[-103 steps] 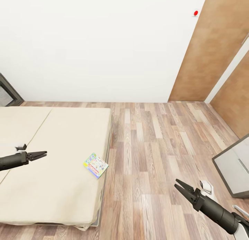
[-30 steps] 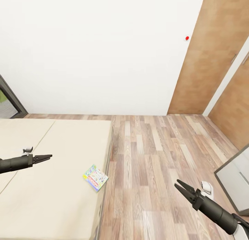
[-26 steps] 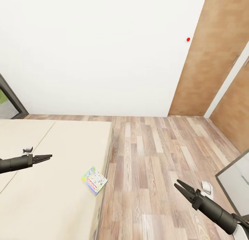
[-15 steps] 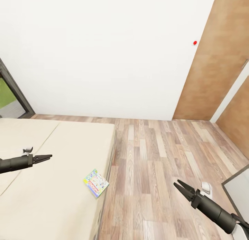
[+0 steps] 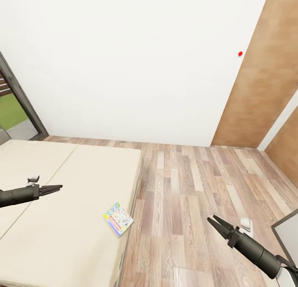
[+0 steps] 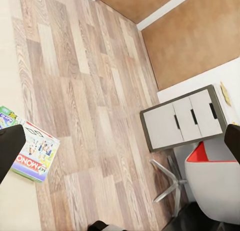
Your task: Put all the toys in the child's room - the three board games (two on the bed and one on the table), the two jigsaw puzzles on the table, and the tennis ball on the table - inside the toy box on the table in the child's room.
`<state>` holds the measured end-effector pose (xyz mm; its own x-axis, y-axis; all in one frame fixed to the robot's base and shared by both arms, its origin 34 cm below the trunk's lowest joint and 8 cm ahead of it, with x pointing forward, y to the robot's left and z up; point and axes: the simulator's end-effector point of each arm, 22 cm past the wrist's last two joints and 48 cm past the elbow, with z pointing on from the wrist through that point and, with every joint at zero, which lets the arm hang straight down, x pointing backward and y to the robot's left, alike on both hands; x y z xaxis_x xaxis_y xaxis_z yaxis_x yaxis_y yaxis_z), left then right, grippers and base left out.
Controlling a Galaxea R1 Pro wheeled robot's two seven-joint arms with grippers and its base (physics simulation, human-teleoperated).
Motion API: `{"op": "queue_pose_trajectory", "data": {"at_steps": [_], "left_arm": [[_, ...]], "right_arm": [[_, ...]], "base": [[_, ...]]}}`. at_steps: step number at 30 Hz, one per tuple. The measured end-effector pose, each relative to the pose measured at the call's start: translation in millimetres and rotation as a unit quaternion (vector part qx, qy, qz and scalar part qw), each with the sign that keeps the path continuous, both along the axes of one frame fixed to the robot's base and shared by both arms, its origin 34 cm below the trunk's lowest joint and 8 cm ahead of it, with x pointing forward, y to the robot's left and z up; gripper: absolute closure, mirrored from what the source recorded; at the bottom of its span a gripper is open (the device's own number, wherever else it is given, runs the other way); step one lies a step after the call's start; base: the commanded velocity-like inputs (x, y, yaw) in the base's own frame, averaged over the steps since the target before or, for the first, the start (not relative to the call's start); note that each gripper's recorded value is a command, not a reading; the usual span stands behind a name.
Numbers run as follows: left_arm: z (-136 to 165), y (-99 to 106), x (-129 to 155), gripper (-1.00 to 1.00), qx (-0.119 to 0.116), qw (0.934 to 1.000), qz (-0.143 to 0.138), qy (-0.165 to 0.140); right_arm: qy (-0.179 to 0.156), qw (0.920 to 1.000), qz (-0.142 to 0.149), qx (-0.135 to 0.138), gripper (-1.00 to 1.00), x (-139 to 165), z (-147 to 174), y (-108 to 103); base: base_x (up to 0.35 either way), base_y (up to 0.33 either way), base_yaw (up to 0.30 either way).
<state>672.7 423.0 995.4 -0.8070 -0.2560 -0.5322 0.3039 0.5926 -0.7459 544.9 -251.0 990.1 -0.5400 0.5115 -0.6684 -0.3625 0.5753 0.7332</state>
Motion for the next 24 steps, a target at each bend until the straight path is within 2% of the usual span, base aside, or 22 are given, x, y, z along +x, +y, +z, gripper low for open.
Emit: {"op": "queue_pose_trajectory", "data": {"at_steps": [24], "left_arm": [[0.3,0.0,0.0,-1.00,0.000,1.0000,0.000,0.000]], "right_arm": [[0.005,1.0000,-0.006,-0.004,-1.00,1.4,-2.7,-1.8]], "base": [[0.000,0.000,0.002]]}}
